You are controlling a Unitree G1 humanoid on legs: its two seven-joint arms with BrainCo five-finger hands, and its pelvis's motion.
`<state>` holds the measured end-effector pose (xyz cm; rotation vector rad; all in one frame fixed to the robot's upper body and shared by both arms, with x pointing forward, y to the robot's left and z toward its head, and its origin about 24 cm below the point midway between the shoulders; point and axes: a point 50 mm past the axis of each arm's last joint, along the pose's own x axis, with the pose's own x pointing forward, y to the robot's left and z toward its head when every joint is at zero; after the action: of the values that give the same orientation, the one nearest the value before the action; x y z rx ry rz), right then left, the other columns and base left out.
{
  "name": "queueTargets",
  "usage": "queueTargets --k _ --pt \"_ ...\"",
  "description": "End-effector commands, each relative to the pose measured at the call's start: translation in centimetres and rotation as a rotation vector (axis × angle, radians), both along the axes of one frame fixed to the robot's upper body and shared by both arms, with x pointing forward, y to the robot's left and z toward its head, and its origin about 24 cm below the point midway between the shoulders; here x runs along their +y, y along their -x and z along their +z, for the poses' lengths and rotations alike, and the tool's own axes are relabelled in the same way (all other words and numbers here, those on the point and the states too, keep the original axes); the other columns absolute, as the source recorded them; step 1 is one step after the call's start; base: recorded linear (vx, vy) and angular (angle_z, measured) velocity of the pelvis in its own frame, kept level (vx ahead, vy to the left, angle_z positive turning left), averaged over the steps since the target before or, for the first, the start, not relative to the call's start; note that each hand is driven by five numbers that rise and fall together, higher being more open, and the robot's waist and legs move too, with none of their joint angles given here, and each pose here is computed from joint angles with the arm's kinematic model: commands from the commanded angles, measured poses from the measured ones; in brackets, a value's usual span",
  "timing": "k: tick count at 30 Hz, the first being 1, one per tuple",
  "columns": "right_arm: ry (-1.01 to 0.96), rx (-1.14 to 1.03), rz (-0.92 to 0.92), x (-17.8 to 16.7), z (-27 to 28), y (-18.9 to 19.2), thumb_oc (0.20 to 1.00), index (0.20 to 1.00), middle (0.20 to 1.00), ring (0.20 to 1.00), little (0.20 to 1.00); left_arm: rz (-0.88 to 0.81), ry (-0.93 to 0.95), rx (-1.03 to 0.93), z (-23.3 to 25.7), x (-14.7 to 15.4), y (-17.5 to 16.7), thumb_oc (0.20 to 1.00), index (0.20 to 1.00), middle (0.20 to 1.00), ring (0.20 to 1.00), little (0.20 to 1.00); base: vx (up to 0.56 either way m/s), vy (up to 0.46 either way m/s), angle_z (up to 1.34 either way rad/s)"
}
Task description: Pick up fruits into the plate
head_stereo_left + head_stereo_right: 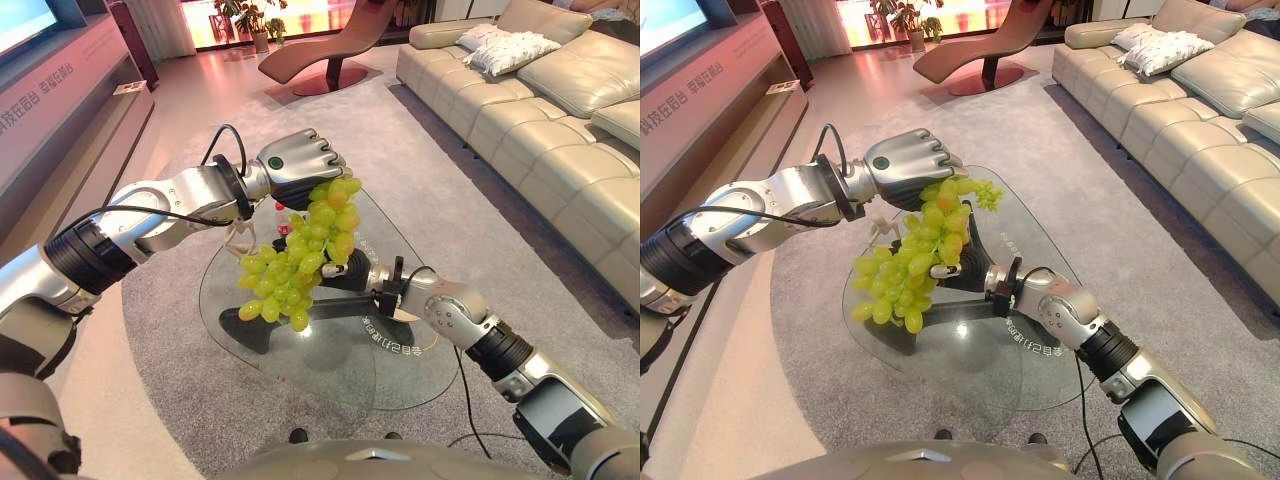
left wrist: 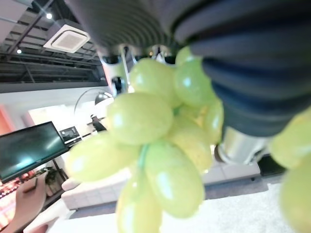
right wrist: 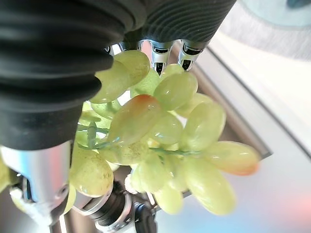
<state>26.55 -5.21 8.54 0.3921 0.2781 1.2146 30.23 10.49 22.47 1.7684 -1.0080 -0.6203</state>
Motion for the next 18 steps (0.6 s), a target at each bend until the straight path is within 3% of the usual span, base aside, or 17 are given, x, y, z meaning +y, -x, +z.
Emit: queueTargets --k 1,18 --pt "-0.215 -0.085 -0.031 1.4 3.2 0.1 1.000 1.000 1.000 1.000 1.000 0.103 0.180 -0.086 5.0 1.2 -1.9 0.200 0.200 0.200 0.200 0.200 0.00 0.000 0.00" --pt "-0.471 -0.010 -0.142 1.1 3.6 0.0 1.000 1.000 1.000 1.000 1.000 0.139 0.214 -0.038 3.8 2.1 -2.3 0.200 0.200 0.200 0.200 0.200 0.00 0.000 0.00"
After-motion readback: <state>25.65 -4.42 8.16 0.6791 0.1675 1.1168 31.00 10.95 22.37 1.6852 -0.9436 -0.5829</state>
